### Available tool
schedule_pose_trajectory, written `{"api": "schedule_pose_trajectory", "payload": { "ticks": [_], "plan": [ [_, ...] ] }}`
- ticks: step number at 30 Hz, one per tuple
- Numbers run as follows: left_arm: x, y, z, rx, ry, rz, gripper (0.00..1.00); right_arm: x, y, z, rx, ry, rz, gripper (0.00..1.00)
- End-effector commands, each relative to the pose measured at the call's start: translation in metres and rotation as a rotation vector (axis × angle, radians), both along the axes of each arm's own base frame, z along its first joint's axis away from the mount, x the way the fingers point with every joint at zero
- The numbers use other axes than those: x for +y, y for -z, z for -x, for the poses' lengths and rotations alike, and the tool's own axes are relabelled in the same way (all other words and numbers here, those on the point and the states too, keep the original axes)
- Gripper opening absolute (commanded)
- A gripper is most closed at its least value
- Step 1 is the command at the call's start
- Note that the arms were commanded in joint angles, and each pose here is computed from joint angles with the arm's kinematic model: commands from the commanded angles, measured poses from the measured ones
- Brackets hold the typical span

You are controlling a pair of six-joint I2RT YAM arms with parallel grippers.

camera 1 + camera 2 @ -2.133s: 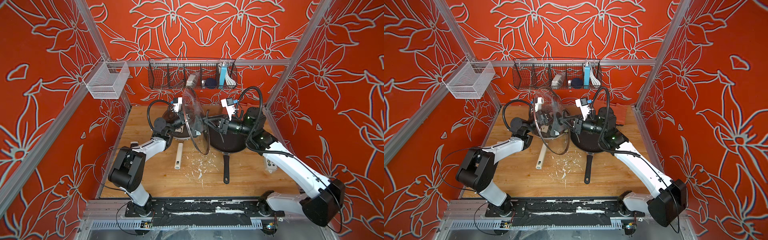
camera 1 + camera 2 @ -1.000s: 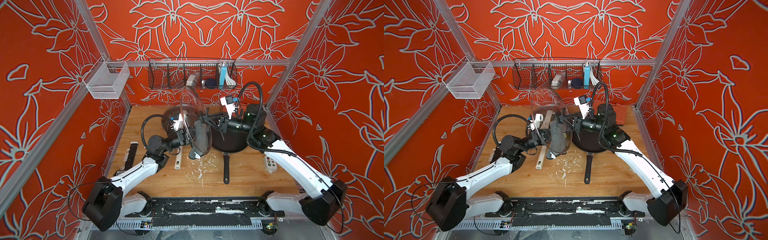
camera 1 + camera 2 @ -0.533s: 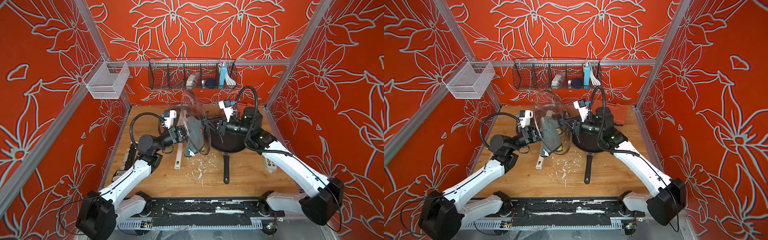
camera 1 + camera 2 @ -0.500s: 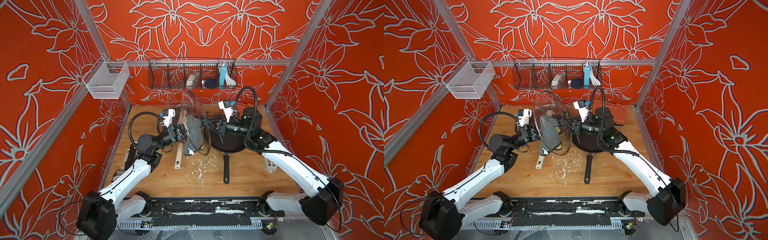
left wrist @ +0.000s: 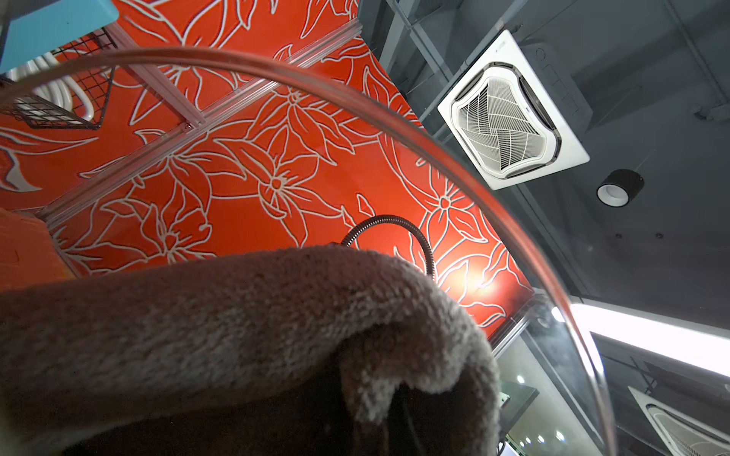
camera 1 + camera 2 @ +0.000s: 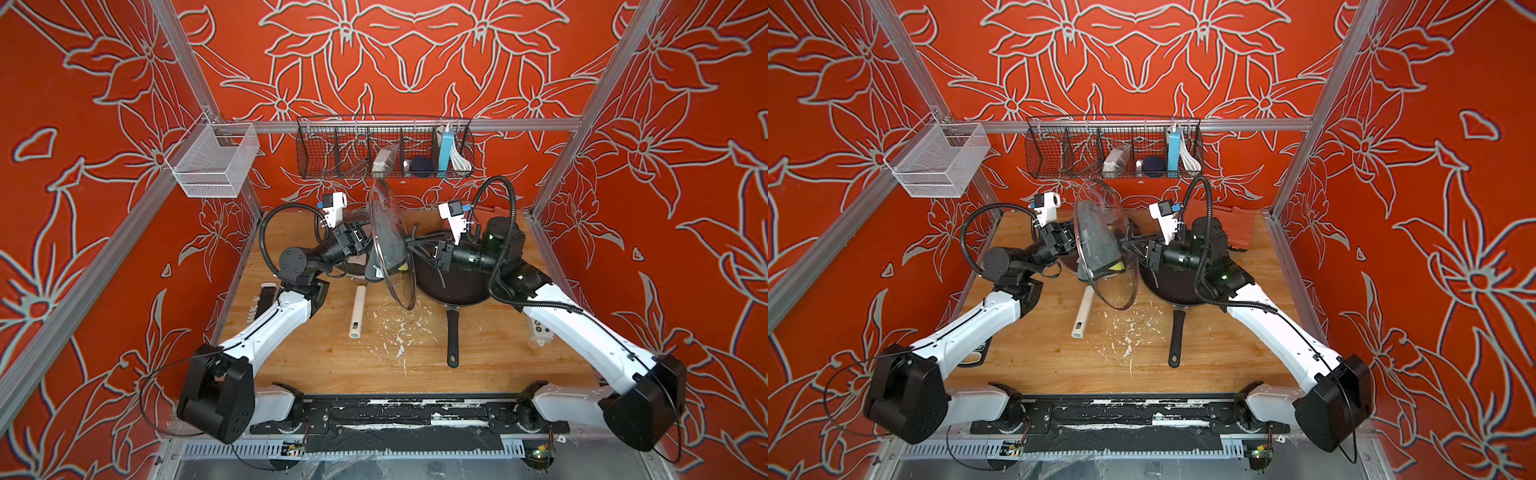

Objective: Wipe the pot lid with a cloth
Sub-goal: Wipe the pot lid.

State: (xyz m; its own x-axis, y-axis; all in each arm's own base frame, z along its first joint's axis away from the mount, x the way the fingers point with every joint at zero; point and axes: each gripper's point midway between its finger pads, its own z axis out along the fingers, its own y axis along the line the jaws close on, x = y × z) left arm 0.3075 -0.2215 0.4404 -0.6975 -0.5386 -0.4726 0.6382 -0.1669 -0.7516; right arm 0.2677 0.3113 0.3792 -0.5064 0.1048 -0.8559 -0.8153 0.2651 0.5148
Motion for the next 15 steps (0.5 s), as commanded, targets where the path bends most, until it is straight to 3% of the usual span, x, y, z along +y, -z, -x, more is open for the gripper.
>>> {"api": "schedule_pose_trajectory", "payload": {
  "ticks": [1, 15],
  "plan": [
    [-0.003, -0.007, -0.002, -0.031, 0.035, 0.055, 0.00, 0.003, -0.058, 0.050, -0.186, -0.168, -0.127, 0.00],
    [-0.019, 0.034, -0.022, 0.042, 0.037, -0.020, 0.00, 0.003, -0.100, 0.058, -0.232, -0.210, -0.245, 0.00]
  ]
}}
